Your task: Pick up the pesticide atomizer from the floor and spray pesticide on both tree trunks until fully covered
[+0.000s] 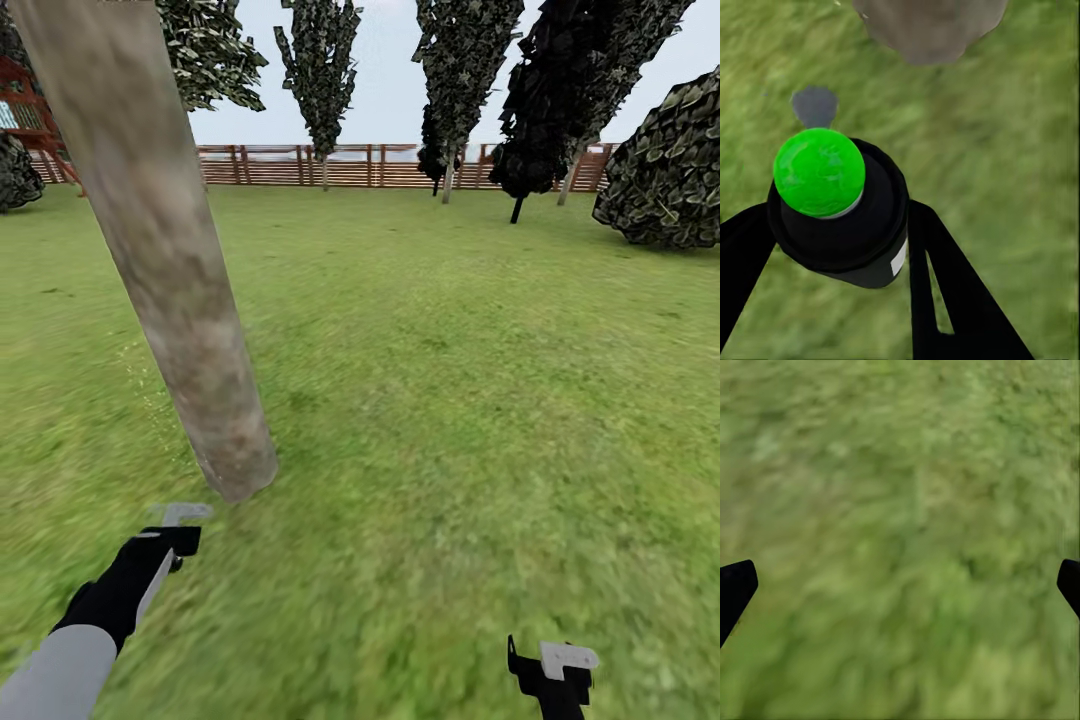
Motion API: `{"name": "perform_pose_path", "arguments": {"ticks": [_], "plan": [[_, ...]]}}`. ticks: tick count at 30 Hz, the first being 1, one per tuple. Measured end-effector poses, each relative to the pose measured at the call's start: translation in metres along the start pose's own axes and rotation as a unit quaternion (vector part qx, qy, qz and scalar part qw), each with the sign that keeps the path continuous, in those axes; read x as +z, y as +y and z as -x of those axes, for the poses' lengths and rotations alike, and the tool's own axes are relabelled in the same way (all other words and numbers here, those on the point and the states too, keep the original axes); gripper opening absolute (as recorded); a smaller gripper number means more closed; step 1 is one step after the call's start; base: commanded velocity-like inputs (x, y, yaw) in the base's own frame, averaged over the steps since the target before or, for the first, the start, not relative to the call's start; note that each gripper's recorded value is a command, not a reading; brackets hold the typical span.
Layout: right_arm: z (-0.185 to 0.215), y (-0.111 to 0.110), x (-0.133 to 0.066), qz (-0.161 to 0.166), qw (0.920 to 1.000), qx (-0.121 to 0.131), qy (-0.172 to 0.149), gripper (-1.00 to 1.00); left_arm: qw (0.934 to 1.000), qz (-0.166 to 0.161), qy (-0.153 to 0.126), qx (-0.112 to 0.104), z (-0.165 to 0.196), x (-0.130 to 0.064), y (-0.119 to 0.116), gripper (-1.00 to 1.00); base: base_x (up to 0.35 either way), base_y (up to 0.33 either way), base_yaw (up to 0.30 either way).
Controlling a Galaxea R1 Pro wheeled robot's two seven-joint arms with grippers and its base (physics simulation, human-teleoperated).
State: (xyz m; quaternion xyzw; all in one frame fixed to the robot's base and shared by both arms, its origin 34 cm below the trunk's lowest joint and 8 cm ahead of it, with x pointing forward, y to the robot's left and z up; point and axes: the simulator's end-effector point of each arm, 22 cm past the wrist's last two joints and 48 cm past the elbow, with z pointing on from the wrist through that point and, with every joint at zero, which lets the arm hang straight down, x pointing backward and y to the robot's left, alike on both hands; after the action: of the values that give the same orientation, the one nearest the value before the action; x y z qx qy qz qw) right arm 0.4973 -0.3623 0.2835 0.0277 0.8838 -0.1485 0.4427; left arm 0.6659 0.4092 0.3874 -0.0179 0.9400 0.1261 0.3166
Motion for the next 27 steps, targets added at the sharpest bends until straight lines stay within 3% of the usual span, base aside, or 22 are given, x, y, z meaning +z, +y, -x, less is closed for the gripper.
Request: {"name": "perform_pose_path", "arguments": {"ticks": [1, 5, 8, 10, 12, 17, 19, 22, 25, 27], "plan": [[0.000, 0.000, 0.000, 0.000, 1.0000, 0.000, 0.000, 1.00, 0.9997, -0.024, -0.003, -0.004, 0.005, -0.002, -0.028, -1.00, 0.000, 0.000, 0.266], [0.000, 0.000, 0.000, 0.000, 1.0000, 0.000, 0.000, 1.00, 0.9988, -0.047, -0.011, -0.004, 0.016, -0.006, -0.056, -1.00, 0.000, 0.000, 0.218], [0.000, 0.000, 0.000, 0.000, 1.0000, 0.000, 0.000, 1.00, 0.9988, -0.040, -0.026, -0.007, 0.038, -0.007, -0.044, -1.00, 0.000, 0.000, 0.038], [0.000, 0.000, 0.000, 0.000, 1.0000, 0.000, 0.000, 1.00, 0.9988, -0.025, -0.041, -0.008, 0.060, -0.008, -0.022, -1.00, 0.000, 0.000, 0.006], [0.000, 0.000, 0.000, 0.000, 1.0000, 0.000, 0.000, 1.00, 0.9988, -0.022, -0.042, -0.008, 0.062, -0.008, -0.016, -1.00, 0.000, 0.000, 0.002], [0.000, 0.000, 0.000, 0.000, 1.0000, 0.000, 0.000, 1.00, 0.9975, -0.054, -0.045, -0.012, 0.072, -0.012, -0.048, -1.00, 0.000, 0.000, 0.000], [0.000, 0.000, 0.000, 0.001, 1.0000, 0.000, 0.000, 1.00, 0.9979, -0.028, -0.057, -0.009, 0.102, -0.016, -0.003, -1.00, 0.000, 0.000, 0.000], [0.000, 0.000, 0.000, 0.000, 1.0000, 0.000, 0.000, 1.00, 0.9956, -0.047, -0.079, -0.014, 0.122, -0.027, -0.027, -1.00, 0.000, 0.000, 0.000], [0.000, 0.000, 0.000, 0.000, 1.0000, 0.000, 0.000, 1.00, 0.9937, -0.076, -0.082, -0.011, 0.140, -0.046, -0.069, -1.00, 0.000, 0.000, 0.000], [0.000, 0.000, 0.000, 0.001, 1.0000, 0.000, 0.000, 1.00, 0.9937, -0.072, -0.086, -0.008, 0.152, -0.055, -0.065, -1.00, 0.000, 0.000, 0.000]]}}
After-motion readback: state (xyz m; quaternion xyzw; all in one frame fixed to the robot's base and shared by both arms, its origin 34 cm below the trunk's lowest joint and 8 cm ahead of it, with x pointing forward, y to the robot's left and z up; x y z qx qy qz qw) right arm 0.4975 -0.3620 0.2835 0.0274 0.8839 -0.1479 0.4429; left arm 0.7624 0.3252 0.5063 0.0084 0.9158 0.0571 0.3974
